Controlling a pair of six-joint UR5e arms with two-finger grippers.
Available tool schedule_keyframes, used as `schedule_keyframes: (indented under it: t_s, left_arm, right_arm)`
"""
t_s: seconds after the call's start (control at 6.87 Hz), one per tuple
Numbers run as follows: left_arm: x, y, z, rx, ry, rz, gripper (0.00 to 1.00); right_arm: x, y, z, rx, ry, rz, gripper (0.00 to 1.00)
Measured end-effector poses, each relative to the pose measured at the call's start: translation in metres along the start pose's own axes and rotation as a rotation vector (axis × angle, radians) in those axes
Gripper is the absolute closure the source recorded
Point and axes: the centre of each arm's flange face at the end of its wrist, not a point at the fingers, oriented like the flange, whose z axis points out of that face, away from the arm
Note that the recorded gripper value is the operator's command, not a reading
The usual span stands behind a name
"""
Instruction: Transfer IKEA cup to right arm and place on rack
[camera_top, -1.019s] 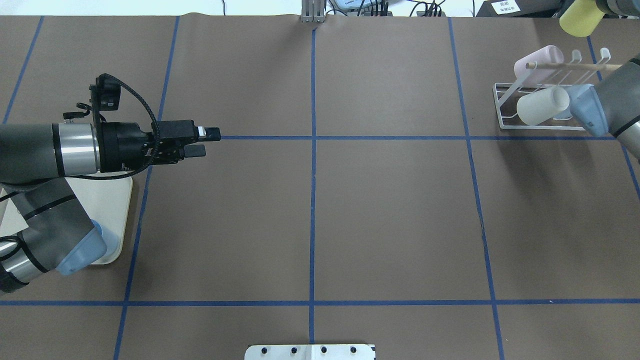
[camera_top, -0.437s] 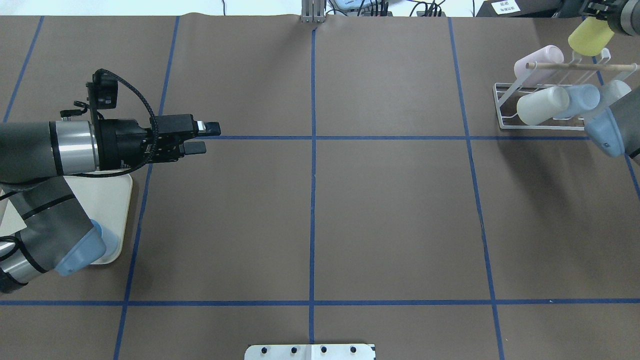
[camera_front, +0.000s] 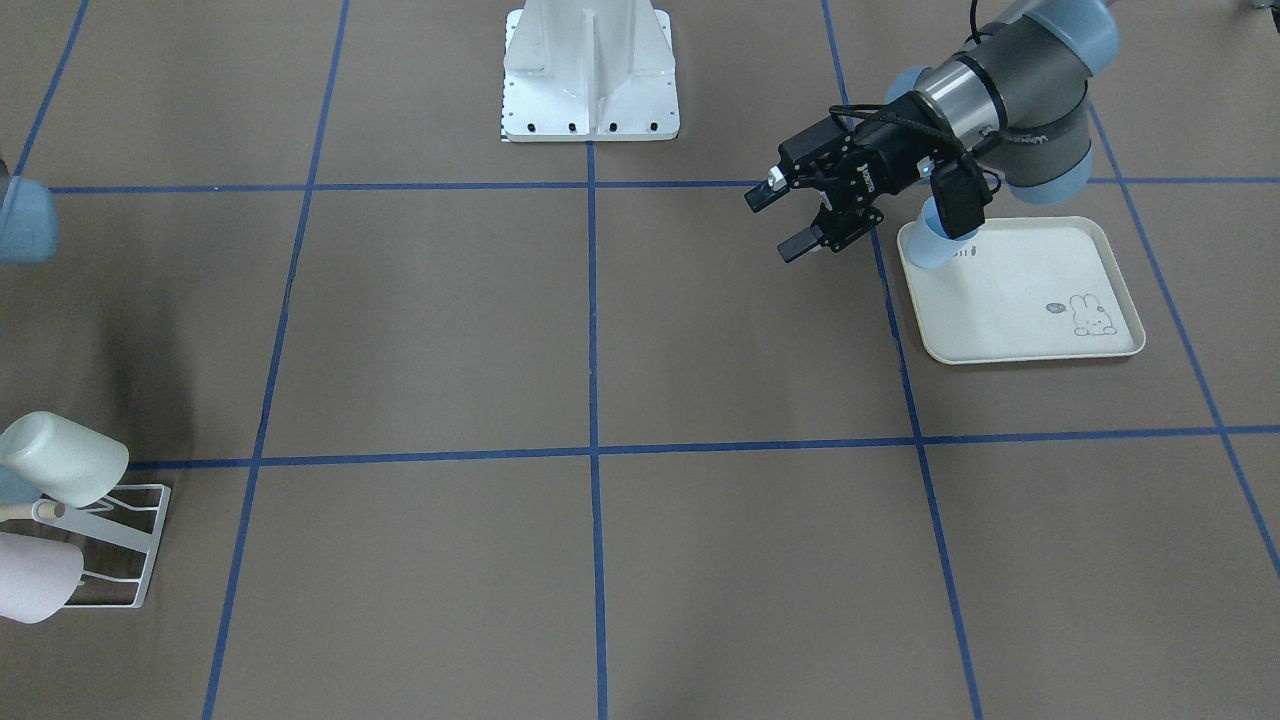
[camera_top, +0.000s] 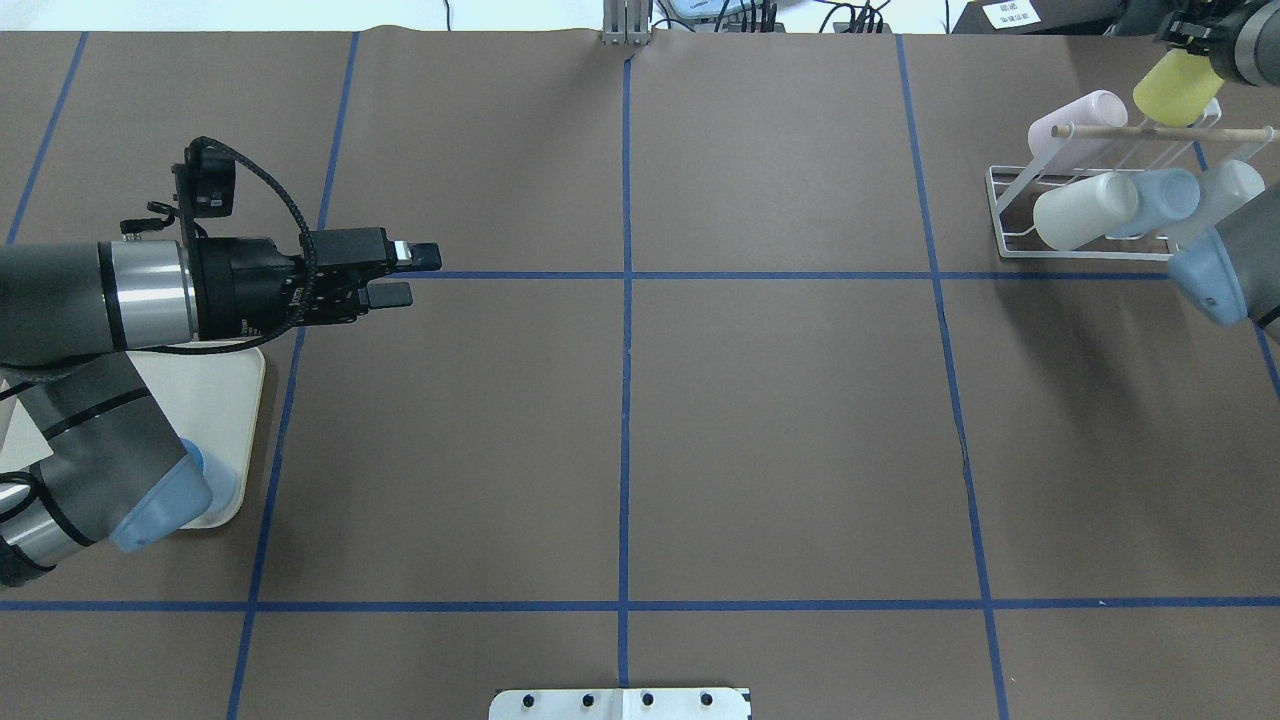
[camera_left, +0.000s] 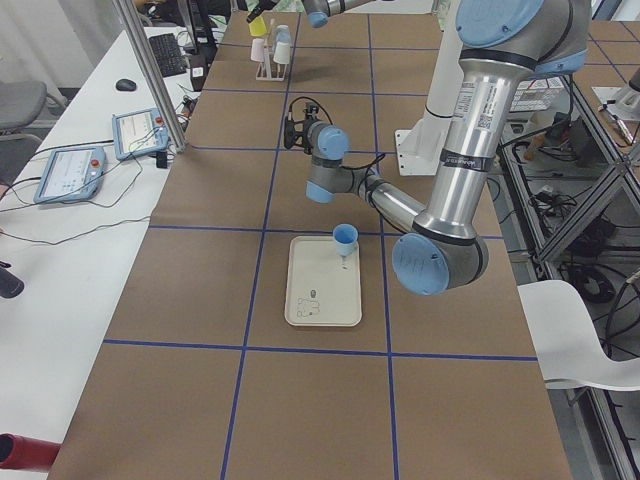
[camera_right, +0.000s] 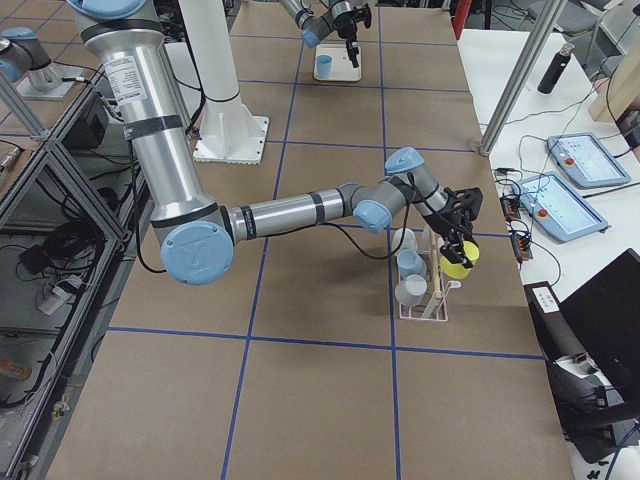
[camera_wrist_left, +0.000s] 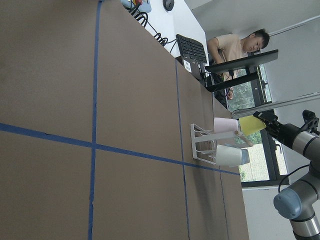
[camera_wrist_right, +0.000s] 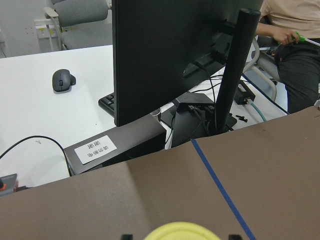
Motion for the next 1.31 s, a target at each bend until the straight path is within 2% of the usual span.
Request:
schedule_keyframes:
  t_s: [0.44,0.73,0.87,1.02,1.31]
  left_arm:
    - [0.001,0.001,0.0,0.0,0.002,-0.015,0.0]
    - [0.002,0.001,0.001,0.0,0.003,-0.02,0.0]
    - [0.003,0.001,0.001,-0.001,0.006,-0.02,0.0]
    - [0.004,0.001,0.0,-0.001,0.008,-0.02,0.0]
    - [0.004,0.001,0.0,-0.001,0.008,-0.021,0.0]
  right_arm:
    - [0.005,0.012,0.006,-0.014,0.012,-0.007,0.88]
    - [0.005,0.017,0.008,-0.02,0.013,-0.012,0.81]
    - [0.002,0.02,0.008,-0.025,0.012,-0.017,0.67]
    - [-0.001,0.024,0.008,-0.029,0.009,-0.023,0.01]
    - [-0.009,0.028,0.008,-0.031,0.0,-0.029,0.0]
